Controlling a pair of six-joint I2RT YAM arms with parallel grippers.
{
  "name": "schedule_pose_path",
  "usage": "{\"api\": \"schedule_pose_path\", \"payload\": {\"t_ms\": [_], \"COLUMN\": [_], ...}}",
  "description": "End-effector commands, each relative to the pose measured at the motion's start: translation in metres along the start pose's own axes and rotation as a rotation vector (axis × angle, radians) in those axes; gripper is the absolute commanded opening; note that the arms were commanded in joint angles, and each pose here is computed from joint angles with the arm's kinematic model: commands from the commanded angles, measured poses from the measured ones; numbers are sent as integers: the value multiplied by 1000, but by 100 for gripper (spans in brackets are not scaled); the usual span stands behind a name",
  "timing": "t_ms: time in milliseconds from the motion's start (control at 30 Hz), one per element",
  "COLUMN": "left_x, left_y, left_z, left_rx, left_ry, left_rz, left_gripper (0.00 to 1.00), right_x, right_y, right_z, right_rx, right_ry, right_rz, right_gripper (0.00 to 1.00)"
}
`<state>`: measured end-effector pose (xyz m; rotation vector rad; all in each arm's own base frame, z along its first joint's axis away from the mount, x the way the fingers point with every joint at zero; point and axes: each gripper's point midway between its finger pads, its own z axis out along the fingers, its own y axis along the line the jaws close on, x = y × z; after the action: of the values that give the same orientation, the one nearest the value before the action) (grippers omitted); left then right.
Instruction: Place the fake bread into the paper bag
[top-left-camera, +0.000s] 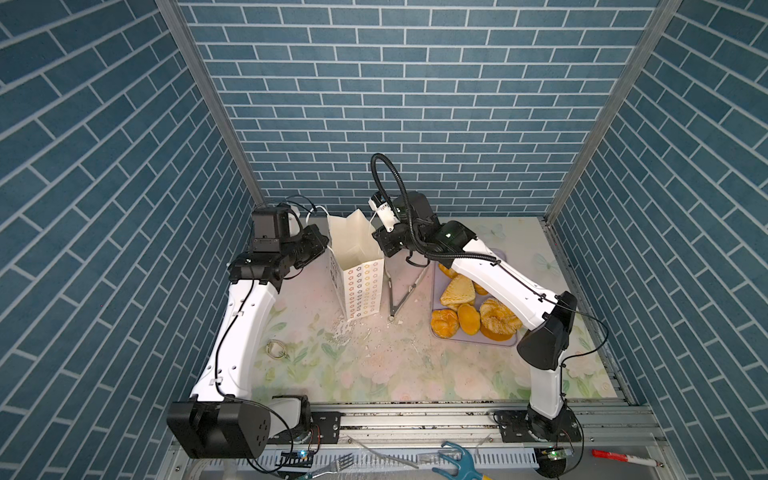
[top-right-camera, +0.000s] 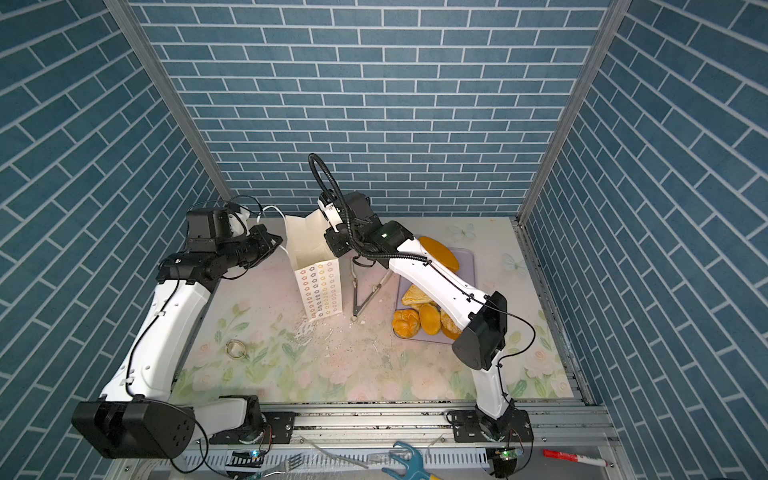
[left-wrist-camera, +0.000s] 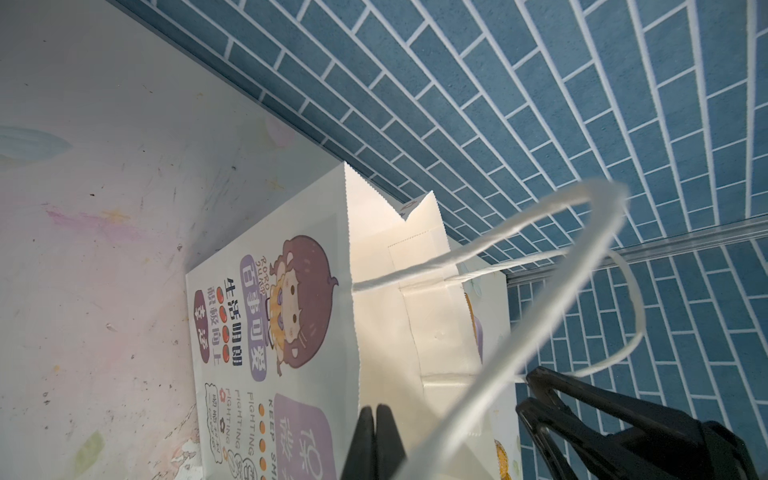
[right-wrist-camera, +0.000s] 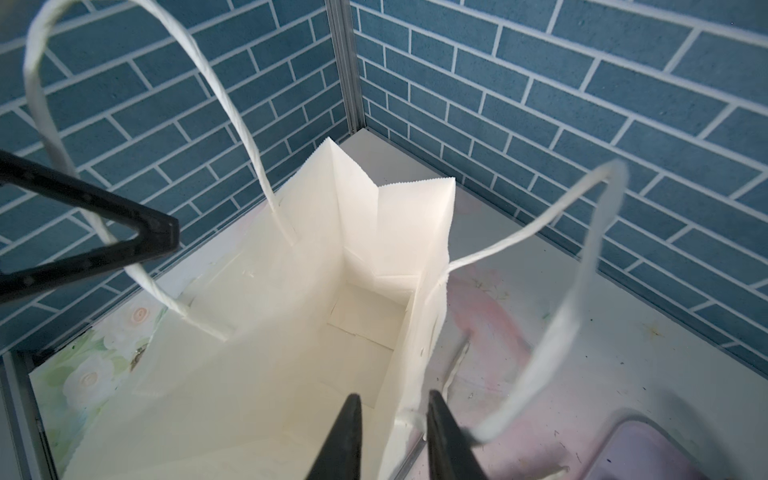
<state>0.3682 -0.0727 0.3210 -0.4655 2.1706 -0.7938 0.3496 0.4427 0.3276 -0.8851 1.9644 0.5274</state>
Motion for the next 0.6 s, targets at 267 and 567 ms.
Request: {"api": "schedule_pose_path", "payload": {"t_ms": [267, 567], "left_x": [10, 13], "left_y": [-4, 6], "left_z": [-5, -18], "left_rx": [46, -29], "left_ry": [17, 8], "left_rz": [1, 54], "left_gripper": [0, 2], "right_x": [-20, -18], "right_y": [-6, 7], "right_z": [-36, -26], "right_rx": [51, -14], "right_ry": [-74, -64], "right_rz": [-30, -74], "right_gripper": [28, 47]}}
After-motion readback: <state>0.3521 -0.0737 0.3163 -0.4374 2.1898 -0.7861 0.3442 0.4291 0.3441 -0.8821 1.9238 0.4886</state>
